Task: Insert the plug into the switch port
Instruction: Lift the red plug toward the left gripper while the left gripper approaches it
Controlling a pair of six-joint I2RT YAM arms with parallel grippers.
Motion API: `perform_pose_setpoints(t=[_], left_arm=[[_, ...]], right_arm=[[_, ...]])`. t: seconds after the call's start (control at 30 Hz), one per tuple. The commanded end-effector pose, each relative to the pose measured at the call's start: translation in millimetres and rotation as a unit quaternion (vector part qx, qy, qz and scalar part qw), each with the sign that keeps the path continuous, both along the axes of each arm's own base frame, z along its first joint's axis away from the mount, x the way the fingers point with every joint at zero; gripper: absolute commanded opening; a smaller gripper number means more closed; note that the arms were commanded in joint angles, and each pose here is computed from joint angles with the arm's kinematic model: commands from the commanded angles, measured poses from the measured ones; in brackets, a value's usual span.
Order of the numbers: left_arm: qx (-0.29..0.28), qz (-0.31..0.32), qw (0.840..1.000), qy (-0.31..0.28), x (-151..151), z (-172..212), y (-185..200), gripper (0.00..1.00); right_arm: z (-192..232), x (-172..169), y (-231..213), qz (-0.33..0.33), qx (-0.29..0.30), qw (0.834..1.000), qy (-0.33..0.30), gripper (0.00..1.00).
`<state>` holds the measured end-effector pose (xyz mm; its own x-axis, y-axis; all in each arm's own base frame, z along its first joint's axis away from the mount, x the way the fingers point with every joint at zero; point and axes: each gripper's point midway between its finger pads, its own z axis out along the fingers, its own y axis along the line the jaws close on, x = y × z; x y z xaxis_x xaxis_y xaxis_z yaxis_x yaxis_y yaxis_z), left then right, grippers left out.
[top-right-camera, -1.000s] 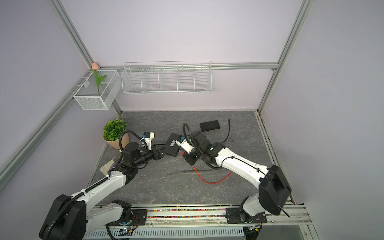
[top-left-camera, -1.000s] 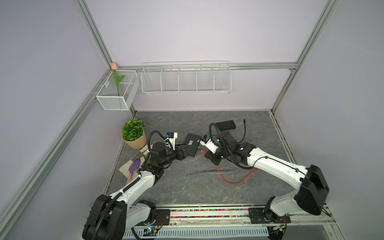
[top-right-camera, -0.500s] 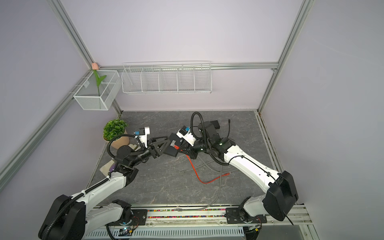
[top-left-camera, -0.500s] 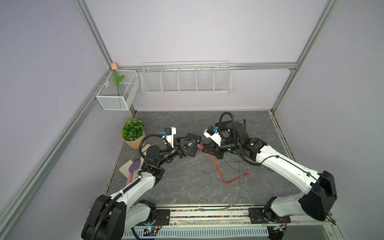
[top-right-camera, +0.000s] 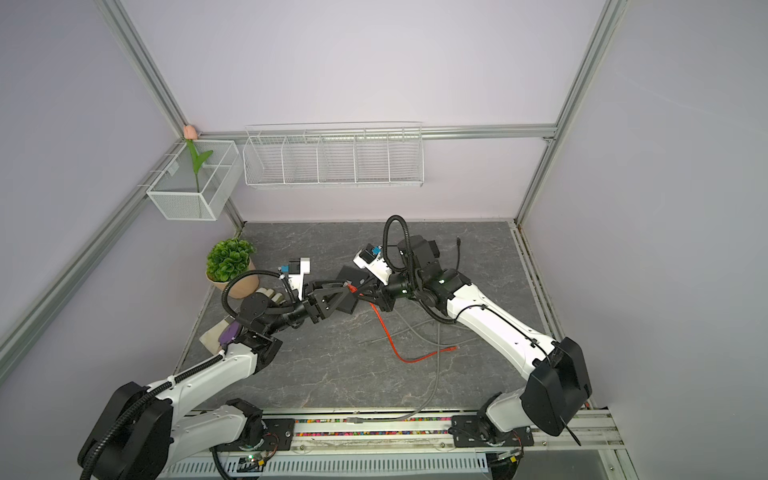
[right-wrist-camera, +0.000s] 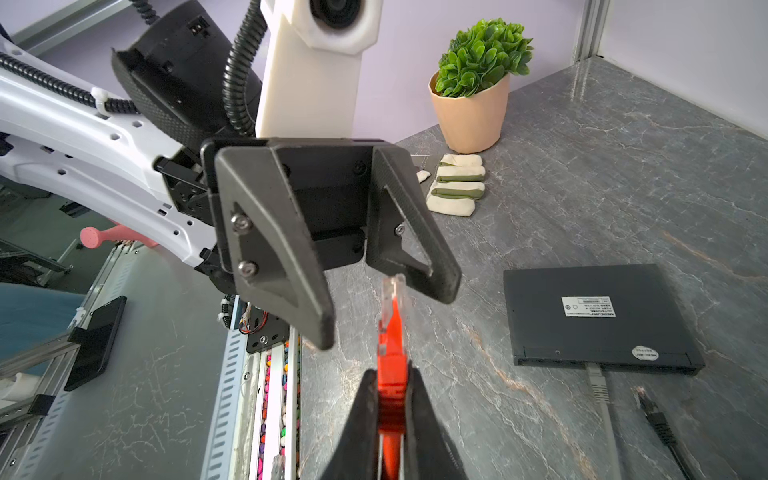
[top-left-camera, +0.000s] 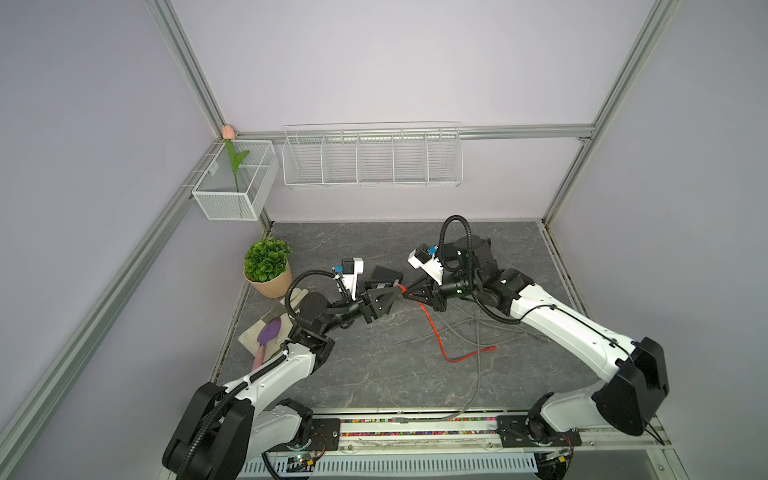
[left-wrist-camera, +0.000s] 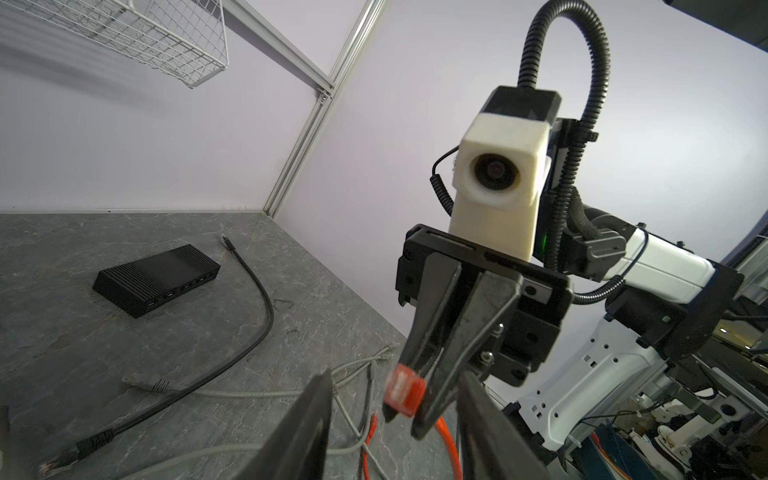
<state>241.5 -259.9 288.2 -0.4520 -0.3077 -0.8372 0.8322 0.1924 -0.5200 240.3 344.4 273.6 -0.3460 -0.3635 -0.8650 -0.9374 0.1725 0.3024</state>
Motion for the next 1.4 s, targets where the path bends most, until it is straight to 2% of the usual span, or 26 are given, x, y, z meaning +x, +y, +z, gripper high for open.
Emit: perform_pose_setpoints(t=[0.0,0.37,0.63,0.7,0.77,0.87,0.97,1.03,1.13,1.23,1.3,1.37], left_arm=[[-0.002,-0.002,1.000,-0.011,0.6,5.8,-2.3,0.42],[-0.045,-0.050,0.998,-0.016,2.4,13.0,-15.8,0.15],[-0.061,-0.064,0.996,-0.009,7.3,14.3,-20.5,0.04],[-0.060,-0.062,0.996,-0.008,8.9,13.6,-20.7,0.04],[-0.058,-0.058,0.997,-0.007,10.1,12.3,-20.9,0.03],[-0.052,-0.047,0.998,-0.002,14.5,8.2,-20.9,0.02],[-0.040,-0.029,0.999,0.011,22.1,1.6,-20.8,0.02],[-0.028,-0.014,0.999,0.022,27.8,-2.5,-20.6,0.02],[-0.006,0.017,0.999,0.036,36.3,-7.2,-18.2,0.02],[0.019,0.048,0.998,0.043,40.7,-8.4,-18.1,0.02],[0.030,0.060,0.997,0.046,41.4,-7.4,-18.2,0.02],[0.033,0.068,0.996,0.051,42.6,-6.4,-16.5,0.02]], right_arm=[[14.5,-2.4,3.5,0.018,0.022,1.000,-0.008,0.10],[1.7,-1.8,5.4,0.025,0.003,1.000,0.014,0.15],[-1.6,0.6,2.7,0.020,-0.010,1.000,0.011,0.18],[-1.6,1.4,1.1,0.016,-0.014,1.000,0.009,0.24],[-2.5,3.7,-1.6,0.006,-0.020,1.000,0.004,0.40],[-0.6,3.7,-7.7,-0.007,-0.028,1.000,-0.008,0.49],[4.9,8.3,-23.2,-0.055,-0.048,0.996,-0.046,0.57],[9.2,7.0,-33.9,-0.092,-0.069,0.988,-0.098,0.60],[8.7,3.1,-40.4,-0.137,-0.133,0.965,-0.182,0.61],[3.0,7.1,-36.6,-0.156,-0.198,0.940,-0.230,0.56],[-3.6,16.8,-33.0,-0.167,-0.229,0.927,-0.246,0.46],[-10.7,29.5,-30.2,-0.181,-0.258,0.914,-0.255,0.42]])
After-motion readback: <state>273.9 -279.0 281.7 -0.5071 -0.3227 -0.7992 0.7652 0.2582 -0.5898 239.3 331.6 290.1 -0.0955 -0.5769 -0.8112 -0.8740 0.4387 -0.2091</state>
